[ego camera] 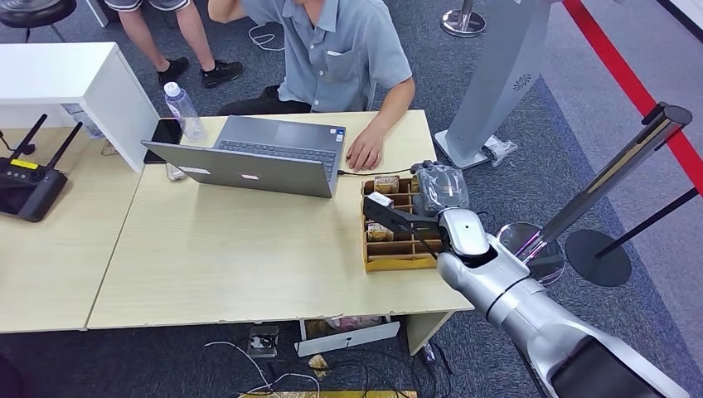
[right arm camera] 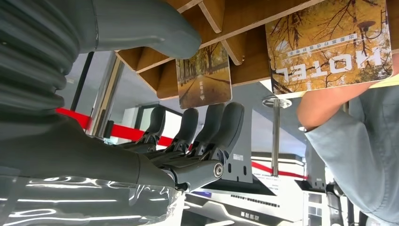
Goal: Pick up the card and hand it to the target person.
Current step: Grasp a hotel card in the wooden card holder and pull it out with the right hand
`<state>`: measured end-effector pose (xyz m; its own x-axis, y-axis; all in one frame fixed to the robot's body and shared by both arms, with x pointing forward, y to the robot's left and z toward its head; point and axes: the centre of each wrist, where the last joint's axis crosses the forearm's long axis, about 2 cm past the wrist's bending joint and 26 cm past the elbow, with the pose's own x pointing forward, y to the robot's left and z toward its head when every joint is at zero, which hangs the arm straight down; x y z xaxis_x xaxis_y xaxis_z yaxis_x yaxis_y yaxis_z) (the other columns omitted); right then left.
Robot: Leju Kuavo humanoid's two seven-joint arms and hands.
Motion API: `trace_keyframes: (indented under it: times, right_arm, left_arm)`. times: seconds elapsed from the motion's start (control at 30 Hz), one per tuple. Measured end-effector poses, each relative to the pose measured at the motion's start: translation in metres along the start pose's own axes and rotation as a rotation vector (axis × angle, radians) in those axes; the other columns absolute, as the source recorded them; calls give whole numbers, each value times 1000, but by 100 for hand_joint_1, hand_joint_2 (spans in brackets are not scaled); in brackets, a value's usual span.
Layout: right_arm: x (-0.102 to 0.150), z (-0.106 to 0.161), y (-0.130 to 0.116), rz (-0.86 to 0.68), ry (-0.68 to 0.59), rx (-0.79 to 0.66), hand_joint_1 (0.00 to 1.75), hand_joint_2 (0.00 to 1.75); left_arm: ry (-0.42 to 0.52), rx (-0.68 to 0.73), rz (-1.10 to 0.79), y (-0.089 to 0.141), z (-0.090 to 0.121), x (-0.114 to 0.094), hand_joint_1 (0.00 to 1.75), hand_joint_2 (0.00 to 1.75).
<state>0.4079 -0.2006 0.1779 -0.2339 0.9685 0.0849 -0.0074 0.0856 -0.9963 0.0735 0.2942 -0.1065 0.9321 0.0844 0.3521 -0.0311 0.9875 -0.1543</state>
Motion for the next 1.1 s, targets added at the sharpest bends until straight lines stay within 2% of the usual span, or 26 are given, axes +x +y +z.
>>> trace_keyframes:
  times: [0.03,0.17,0.27,0.63,0.83,1.1]
  right_arm:
    - [0,0,0,1,-1,-2,99,175]
    - [0,-1,-2,14,-1,-18,138,175]
    - [0,-1,-2,26,1,-32,148,175]
    - [1,0,-9,70,2,-92,151,175]
    - [-1,1,-10,73,2,-95,175,175]
    - [-4,2,-13,84,-2,-98,175,175]
  left_arm:
    - [0,0,0,0,0,0,0,0]
    - [0,0,0,0,0,0,0,0]
    - [0,0,-1,0,0,0,0,0]
    - [0,-1,-2,0,0,0,0,0]
    - [0,-1,-2,0,0,0,0,0]
    - [0,-1,-2,0,0,0,0,0]
